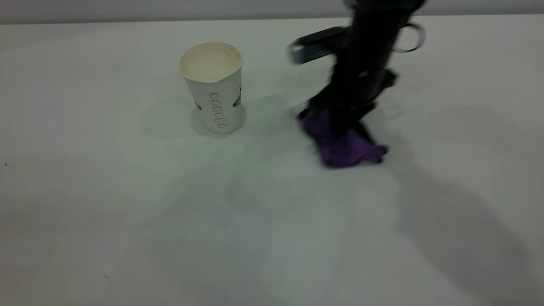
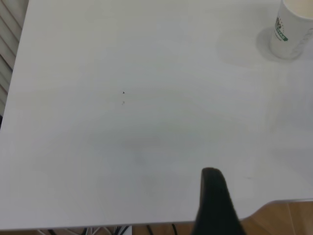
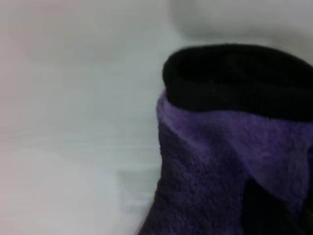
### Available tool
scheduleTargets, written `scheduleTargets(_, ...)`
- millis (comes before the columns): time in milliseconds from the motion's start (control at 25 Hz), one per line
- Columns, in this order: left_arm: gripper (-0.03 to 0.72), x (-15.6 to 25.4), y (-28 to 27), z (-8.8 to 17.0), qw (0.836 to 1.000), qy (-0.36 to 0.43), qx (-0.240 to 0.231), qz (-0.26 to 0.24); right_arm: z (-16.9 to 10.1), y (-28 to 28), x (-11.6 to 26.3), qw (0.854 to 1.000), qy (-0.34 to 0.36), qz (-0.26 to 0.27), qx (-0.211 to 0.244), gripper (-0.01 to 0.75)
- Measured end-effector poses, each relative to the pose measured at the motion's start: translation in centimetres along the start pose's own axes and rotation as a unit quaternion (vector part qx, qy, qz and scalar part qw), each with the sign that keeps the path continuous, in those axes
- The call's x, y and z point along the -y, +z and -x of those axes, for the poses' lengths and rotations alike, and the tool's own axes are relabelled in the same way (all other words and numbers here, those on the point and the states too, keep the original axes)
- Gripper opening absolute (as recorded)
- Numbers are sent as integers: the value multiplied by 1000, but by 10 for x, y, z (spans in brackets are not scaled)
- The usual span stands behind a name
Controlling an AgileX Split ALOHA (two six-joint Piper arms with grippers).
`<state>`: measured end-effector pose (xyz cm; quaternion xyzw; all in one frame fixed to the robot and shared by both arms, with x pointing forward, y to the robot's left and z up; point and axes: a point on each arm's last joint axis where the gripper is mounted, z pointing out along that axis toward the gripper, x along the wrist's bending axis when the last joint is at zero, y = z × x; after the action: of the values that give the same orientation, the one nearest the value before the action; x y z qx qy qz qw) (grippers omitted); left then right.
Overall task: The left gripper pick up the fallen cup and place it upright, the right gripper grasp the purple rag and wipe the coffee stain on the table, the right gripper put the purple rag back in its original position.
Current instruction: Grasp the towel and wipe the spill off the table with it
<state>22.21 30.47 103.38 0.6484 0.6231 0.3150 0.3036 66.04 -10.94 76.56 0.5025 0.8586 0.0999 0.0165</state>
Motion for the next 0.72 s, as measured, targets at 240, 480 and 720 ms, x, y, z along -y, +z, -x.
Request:
scheduleTargets(240,532,0,0,0,1000,0,0,0,75,-9,16,995,93,-16,14,52)
scheduleTargets(480,532,0,0,0,1000,0,0,0,103,-13,28,991,126,-36,13,52)
scheduleTargets(720,532,0,0,0,1000,0,0,0,94,-12,25,994,102,-33,1,79)
